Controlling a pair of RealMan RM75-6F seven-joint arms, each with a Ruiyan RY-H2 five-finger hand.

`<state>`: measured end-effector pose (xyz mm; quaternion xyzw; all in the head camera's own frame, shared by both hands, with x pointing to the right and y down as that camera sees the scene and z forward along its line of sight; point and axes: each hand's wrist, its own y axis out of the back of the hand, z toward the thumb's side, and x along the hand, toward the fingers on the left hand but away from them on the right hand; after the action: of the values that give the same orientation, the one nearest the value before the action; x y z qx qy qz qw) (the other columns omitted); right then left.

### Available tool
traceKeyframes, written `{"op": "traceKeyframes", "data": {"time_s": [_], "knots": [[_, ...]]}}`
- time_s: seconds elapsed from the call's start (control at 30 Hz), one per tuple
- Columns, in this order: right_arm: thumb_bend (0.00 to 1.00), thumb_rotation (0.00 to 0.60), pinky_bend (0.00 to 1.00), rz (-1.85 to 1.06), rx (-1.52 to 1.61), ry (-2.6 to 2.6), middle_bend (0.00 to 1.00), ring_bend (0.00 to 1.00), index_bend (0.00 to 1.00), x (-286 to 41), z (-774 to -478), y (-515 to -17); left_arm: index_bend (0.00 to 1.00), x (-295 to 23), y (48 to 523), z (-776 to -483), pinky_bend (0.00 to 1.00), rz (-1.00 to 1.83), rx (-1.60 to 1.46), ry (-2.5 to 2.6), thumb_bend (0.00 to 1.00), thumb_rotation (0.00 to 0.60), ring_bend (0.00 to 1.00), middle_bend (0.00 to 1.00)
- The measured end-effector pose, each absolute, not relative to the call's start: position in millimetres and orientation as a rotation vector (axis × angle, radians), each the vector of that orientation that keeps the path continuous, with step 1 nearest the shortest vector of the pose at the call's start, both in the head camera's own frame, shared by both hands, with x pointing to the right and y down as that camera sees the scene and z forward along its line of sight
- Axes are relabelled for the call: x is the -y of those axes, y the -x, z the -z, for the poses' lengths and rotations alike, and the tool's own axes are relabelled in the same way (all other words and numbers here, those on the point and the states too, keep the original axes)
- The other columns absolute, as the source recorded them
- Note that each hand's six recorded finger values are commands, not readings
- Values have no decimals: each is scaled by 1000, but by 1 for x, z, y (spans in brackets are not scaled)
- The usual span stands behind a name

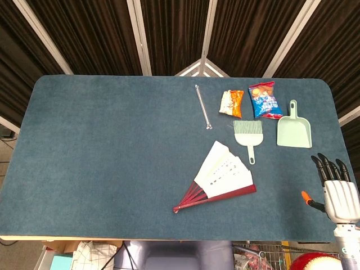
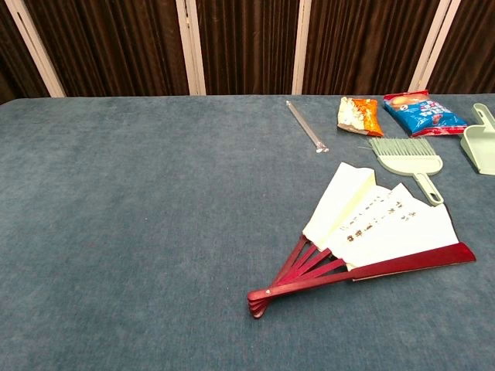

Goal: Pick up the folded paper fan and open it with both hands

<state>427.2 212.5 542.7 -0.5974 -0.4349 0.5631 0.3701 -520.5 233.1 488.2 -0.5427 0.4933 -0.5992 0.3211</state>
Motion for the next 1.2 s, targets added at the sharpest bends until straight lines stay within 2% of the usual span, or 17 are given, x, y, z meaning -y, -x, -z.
{"op": "traceKeyframes", "data": {"time_s": [0.73,1.2], "knots": [[235,600,75,-1366,1151,1623,93,153,153,-212,-543,-414,63,-234,523,-491,0,1600,-1294,1417,384,600,0,0],[235,600,75,-1163,1137,1781,93,153,255,-220,-547,-373,63,-236,525,-486,0,1590,-1320,1411,384,600,0,0]]}}
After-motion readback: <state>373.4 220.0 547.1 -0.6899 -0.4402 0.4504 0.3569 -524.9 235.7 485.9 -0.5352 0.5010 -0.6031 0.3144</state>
